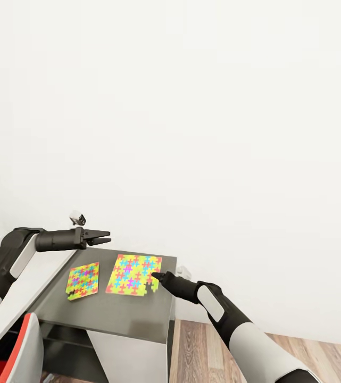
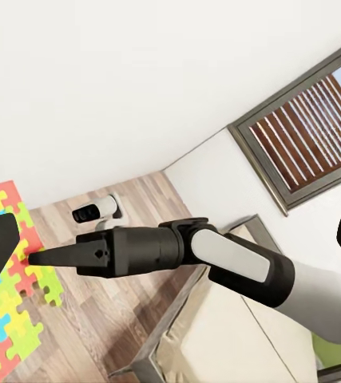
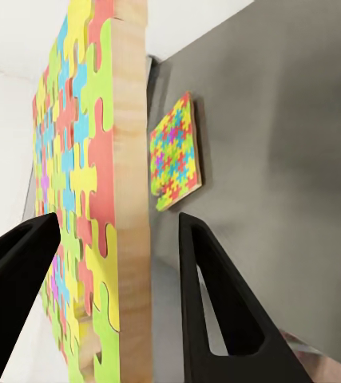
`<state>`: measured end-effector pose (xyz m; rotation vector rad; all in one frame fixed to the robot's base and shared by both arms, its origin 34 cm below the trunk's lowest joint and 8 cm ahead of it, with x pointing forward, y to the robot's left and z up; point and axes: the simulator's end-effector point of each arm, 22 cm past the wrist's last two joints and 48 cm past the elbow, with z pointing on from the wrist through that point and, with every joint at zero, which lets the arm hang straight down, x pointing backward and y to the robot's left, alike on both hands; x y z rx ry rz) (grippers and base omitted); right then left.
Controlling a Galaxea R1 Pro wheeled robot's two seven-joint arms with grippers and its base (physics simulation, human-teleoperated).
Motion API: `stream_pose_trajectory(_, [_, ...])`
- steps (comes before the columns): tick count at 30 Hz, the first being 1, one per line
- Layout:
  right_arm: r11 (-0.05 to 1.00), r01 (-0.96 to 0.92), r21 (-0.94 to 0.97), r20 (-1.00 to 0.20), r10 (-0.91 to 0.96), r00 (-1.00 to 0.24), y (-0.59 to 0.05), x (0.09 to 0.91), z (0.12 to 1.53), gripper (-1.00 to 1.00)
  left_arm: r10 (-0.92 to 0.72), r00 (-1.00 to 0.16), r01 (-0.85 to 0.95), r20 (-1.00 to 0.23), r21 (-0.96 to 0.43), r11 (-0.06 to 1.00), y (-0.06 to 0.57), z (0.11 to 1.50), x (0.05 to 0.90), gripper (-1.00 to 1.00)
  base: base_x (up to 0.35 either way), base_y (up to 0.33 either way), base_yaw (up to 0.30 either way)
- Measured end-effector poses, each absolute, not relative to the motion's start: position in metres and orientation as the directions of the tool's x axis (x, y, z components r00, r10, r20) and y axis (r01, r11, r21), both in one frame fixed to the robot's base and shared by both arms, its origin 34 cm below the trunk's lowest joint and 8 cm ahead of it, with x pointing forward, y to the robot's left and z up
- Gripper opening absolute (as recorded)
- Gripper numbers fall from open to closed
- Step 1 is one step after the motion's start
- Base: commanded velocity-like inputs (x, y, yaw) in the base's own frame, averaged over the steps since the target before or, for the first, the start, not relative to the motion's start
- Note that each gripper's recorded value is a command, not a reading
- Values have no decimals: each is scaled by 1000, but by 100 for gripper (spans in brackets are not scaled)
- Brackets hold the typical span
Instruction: Put all the toys in the child's room - the three board games (two on the bed and one on the table), the two jigsaw puzzles on the table, and the tennis ball on the table - inside the toy box on the table in the child's room.
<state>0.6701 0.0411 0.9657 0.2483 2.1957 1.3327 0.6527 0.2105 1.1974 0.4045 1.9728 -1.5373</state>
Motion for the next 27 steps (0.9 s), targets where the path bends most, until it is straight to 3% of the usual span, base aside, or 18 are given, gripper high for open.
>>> stream_pose_trajectory(14, [495,-134,859,-384,447,-808,38,676,969,-100,-117,-775,572,-621,-768,286,210,1196,653,100,0,0,3])
stream_pose_trajectory(27, [495,-146,856,-395,446,-803,38,676,976,-100,-114,-768,583,-630,-762,281,205,1202,650,100,0,0,174])
